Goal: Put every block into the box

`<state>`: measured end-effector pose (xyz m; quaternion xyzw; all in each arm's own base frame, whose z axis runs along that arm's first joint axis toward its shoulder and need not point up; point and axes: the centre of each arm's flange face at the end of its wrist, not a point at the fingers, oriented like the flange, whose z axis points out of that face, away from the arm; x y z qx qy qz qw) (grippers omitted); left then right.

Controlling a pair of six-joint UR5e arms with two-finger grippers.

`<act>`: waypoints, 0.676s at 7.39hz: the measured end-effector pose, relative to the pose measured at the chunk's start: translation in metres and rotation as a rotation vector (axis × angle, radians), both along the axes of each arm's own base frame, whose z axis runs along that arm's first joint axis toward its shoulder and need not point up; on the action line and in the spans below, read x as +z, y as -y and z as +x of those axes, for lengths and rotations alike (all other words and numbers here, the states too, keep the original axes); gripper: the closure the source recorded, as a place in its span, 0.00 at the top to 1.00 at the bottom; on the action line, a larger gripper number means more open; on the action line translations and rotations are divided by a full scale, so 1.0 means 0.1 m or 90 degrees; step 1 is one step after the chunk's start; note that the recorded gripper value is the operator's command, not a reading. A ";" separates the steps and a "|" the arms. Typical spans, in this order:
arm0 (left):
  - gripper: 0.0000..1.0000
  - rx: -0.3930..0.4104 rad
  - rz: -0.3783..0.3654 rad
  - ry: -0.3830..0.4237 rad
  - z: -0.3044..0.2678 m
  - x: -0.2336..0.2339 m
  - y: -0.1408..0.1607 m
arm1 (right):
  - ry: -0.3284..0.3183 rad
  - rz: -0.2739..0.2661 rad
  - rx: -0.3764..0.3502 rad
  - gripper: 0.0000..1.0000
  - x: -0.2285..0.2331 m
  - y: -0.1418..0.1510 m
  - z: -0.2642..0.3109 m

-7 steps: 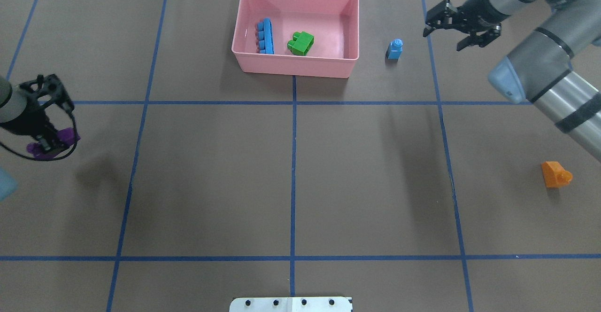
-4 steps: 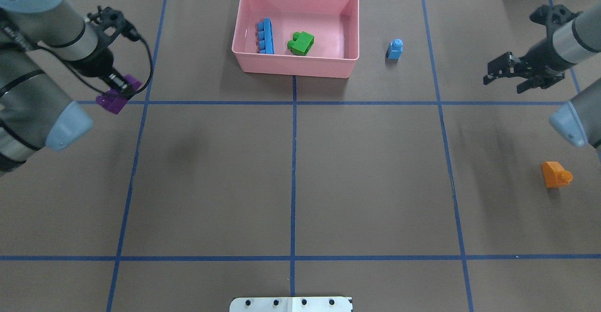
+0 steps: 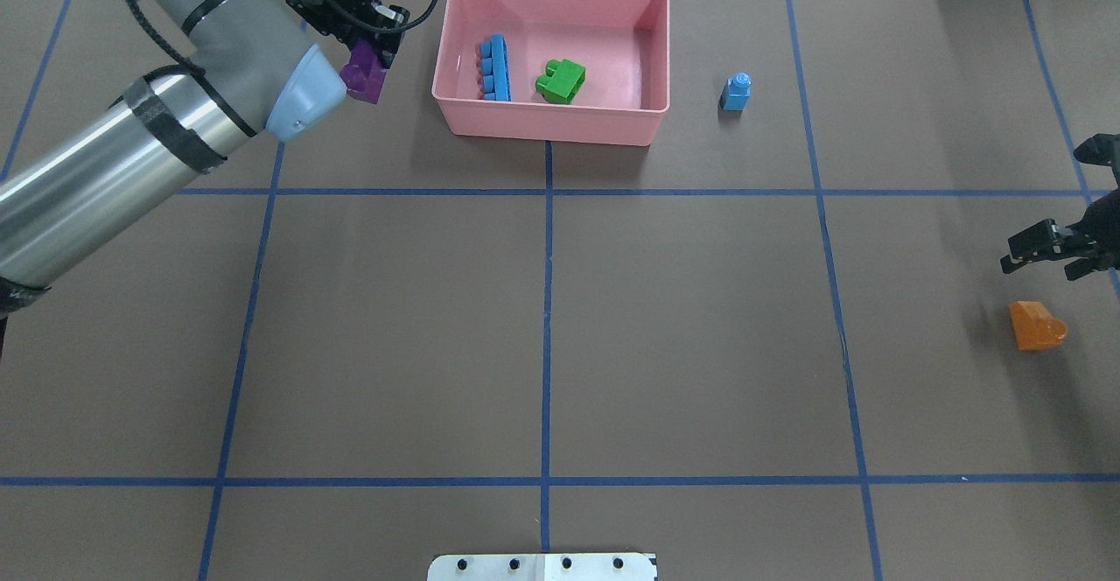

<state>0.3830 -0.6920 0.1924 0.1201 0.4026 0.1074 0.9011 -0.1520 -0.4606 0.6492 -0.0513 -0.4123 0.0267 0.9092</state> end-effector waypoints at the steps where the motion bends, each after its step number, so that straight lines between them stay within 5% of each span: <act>1: 0.00 -0.028 -0.007 -0.021 0.08 -0.15 0.17 | 0.004 -0.012 -0.010 1.00 0.06 -0.09 -0.03; 3: 0.00 -0.059 -0.013 -0.048 0.19 -0.32 0.34 | 0.015 -0.029 -0.032 0.98 0.06 -0.17 -0.20; 4: 0.00 -0.069 -0.018 -0.054 0.21 -0.41 0.38 | 0.017 -0.034 -0.040 0.84 0.08 -0.22 -0.25; 5: 0.00 -0.082 -0.025 -0.063 0.25 -0.53 0.45 | 0.015 -0.040 -0.047 0.46 0.13 -0.28 -0.26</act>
